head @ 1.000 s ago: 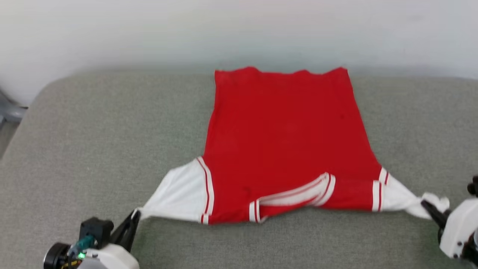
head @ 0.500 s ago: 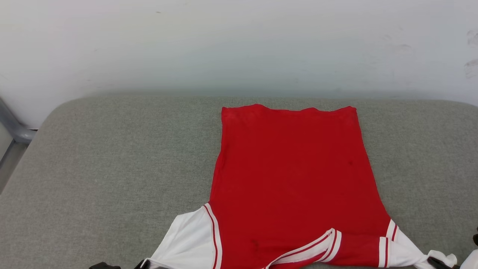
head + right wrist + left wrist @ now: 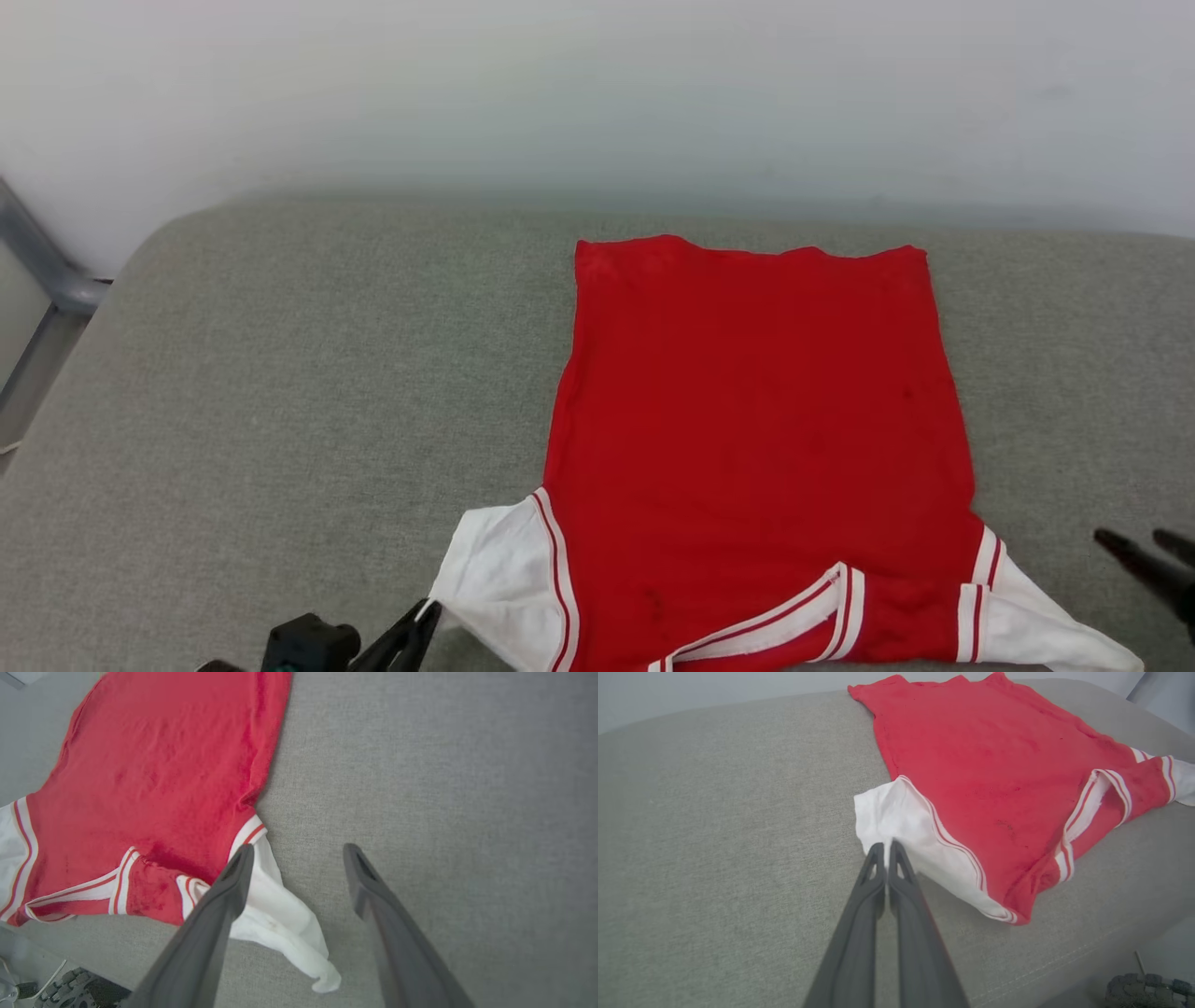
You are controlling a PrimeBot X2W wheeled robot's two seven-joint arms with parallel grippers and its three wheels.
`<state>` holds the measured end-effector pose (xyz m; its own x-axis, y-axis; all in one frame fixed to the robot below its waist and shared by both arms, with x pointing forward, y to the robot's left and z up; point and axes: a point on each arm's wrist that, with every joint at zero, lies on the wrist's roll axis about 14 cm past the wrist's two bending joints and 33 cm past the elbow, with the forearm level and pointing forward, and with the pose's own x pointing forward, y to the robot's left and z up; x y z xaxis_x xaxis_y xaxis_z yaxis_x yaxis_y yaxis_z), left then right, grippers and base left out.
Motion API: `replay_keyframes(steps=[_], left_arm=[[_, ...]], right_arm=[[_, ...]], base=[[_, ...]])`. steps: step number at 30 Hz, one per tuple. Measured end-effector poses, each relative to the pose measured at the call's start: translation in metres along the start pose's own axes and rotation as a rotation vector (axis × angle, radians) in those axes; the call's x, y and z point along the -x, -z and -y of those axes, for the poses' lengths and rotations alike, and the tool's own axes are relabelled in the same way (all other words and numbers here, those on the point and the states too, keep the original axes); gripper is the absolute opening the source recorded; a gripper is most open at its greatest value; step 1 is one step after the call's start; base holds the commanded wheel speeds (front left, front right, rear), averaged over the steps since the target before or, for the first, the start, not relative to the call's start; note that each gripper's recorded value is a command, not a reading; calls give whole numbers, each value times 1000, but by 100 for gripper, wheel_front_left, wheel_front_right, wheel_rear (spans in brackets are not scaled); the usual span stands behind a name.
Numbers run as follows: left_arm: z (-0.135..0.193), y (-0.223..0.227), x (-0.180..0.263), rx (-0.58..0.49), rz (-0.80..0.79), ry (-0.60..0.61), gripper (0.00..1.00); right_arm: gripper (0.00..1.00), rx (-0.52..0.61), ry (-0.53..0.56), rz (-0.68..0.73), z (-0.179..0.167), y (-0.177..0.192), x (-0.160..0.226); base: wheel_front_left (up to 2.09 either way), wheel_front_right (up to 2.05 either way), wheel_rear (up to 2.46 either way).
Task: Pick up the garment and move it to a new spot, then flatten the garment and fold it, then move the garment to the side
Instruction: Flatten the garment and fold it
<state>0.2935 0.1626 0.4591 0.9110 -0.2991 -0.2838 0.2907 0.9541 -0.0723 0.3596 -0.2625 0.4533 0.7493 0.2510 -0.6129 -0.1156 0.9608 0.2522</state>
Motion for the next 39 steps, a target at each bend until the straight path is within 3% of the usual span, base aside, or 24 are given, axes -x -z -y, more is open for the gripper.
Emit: replay_keyframes(steps=[5, 12, 20, 30, 39], left_arm=[[8, -8, -4, -10, -26, 31, 0], [12, -18, -25, -1, -44, 53, 0], [4, -11, -51, -27, -99, 62, 0], [-16, 2, -62, -19, -146, -4, 0], [-26, 16, -61, -1, -181, -53, 0]], right_arm=[[100, 73, -18, 57, -10, -63, -19], [100, 106, -22, 11, -25, -129, -80], [100, 113, 61, -111, -22, -161, -170], [100, 131, 95, -259, -33, -140, -263], [100, 169, 83, -376, -47, -104, -299]], base=[[0, 0, 0], [0, 0, 0], [0, 0, 0], [0, 0, 0], [0, 0, 0]])
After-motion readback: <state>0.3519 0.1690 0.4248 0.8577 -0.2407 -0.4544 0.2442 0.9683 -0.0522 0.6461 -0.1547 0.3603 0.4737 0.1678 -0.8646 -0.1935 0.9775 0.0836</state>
